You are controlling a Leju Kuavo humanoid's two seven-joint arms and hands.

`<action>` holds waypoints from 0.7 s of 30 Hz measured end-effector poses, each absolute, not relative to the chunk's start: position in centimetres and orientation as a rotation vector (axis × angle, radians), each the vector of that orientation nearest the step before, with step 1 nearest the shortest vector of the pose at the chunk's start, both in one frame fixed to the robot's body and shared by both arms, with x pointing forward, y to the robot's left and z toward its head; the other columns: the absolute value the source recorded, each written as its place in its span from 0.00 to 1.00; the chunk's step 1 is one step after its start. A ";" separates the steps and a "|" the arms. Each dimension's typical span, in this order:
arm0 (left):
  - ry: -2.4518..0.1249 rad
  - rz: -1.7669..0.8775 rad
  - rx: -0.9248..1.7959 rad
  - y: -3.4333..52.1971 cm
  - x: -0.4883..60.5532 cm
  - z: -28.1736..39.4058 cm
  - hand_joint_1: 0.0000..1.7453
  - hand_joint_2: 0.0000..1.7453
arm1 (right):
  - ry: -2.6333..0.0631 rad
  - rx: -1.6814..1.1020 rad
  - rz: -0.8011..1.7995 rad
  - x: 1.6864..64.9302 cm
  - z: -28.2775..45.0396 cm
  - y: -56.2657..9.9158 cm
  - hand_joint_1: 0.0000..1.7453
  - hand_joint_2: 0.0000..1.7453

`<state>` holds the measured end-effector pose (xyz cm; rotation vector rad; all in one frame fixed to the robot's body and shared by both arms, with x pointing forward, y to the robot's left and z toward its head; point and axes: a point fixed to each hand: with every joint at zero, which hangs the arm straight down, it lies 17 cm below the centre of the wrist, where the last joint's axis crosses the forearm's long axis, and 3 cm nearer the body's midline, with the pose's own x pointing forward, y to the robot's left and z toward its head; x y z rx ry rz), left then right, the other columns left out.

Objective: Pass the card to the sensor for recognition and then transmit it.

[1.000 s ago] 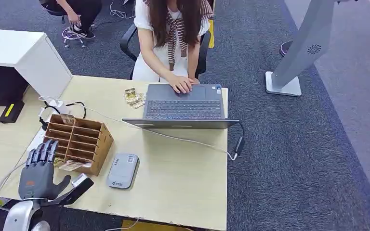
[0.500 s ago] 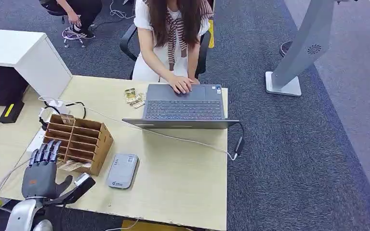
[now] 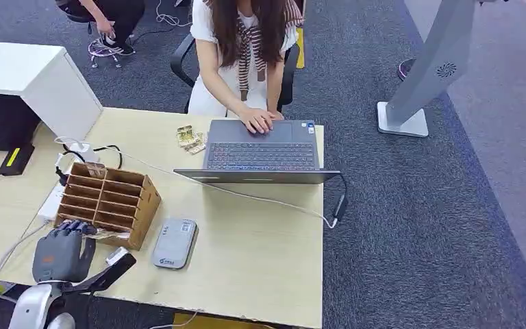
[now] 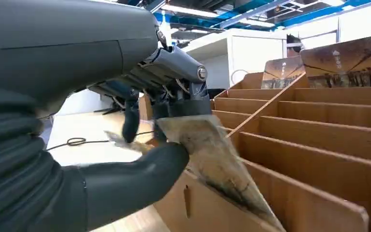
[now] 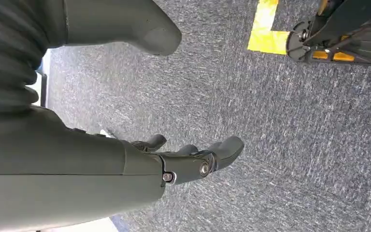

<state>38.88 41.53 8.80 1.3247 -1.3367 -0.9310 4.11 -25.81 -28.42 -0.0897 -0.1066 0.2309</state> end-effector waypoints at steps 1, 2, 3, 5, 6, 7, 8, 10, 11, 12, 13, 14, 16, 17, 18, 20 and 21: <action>-1.339 -0.930 1.327 41.5 38.9 8.9 1.00 1.00 | -0.107 -0.088 0.231 4.1 -28.4 -25.8 0.00 1.00; -1.340 -0.931 1.326 41.5 38.9 8.9 1.00 1.00 | -0.107 -0.087 0.231 4.1 -28.4 -25.7 0.00 1.00; -1.341 -0.932 1.326 41.5 39.0 8.9 1.00 1.00 | -0.108 -0.087 0.231 4.1 -28.4 -25.7 0.00 1.00; -1.345 -0.938 1.324 41.3 39.0 8.9 1.00 1.00 | -0.109 -0.086 0.231 4.1 -28.4 -25.7 0.00 1.00; -1.346 -0.939 1.324 41.3 39.0 8.9 1.00 1.00 | -0.109 -0.086 0.231 4.2 -28.4 -25.7 0.00 1.00; -1.347 -0.940 1.324 41.3 39.0 8.9 1.00 1.00 | -0.109 -0.086 0.231 4.2 -28.4 -25.7 0.00 1.00; -1.347 -0.941 1.324 41.4 39.0 8.9 1.00 1.00 | -0.109 -0.086 0.231 4.1 -28.4 -25.7 0.00 1.00; -1.348 -0.941 1.324 41.3 39.0 8.9 1.00 1.00 | -0.109 -0.086 0.231 4.2 -28.4 -25.7 0.00 1.00; -1.349 -0.941 1.325 41.3 39.0 9.0 1.00 1.00 | -0.111 -0.086 0.232 4.2 -28.4 -25.7 0.00 1.00; -1.352 -0.941 1.327 41.3 38.9 9.0 1.00 1.00 | -0.111 -0.085 0.232 4.2 -28.4 -25.7 0.00 1.00; -1.354 -0.943 1.328 41.4 38.9 9.0 1.00 1.00 | -0.111 -0.085 0.232 4.2 -28.4 -25.7 0.00 1.00; -1.356 -0.943 1.330 41.4 38.9 9.1 1.00 1.00 | -0.112 -0.085 0.233 4.2 -28.4 -25.7 0.00 1.00; -1.364 -0.942 1.333 41.3 38.9 9.2 1.00 1.00 | -0.112 -0.085 0.233 4.2 -28.4 -25.7 0.00 1.00; -1.368 -0.942 1.334 41.3 38.9 9.3 1.00 1.00 | -0.112 -0.085 0.233 4.2 -28.4 -25.7 0.00 1.00; -1.371 -0.942 1.334 41.2 38.8 9.3 1.00 1.00 | -0.112 -0.085 0.233 4.2 -28.4 -25.7 0.00 1.00; -1.384 -0.941 1.339 41.1 38.8 9.7 1.00 1.00 | -0.113 -0.085 0.233 4.2 -28.4 -25.7 0.00 1.00; -1.388 -0.939 1.341 41.1 38.8 9.8 1.00 1.00 | -0.113 -0.085 0.233 4.2 -28.4 -25.7 0.00 1.00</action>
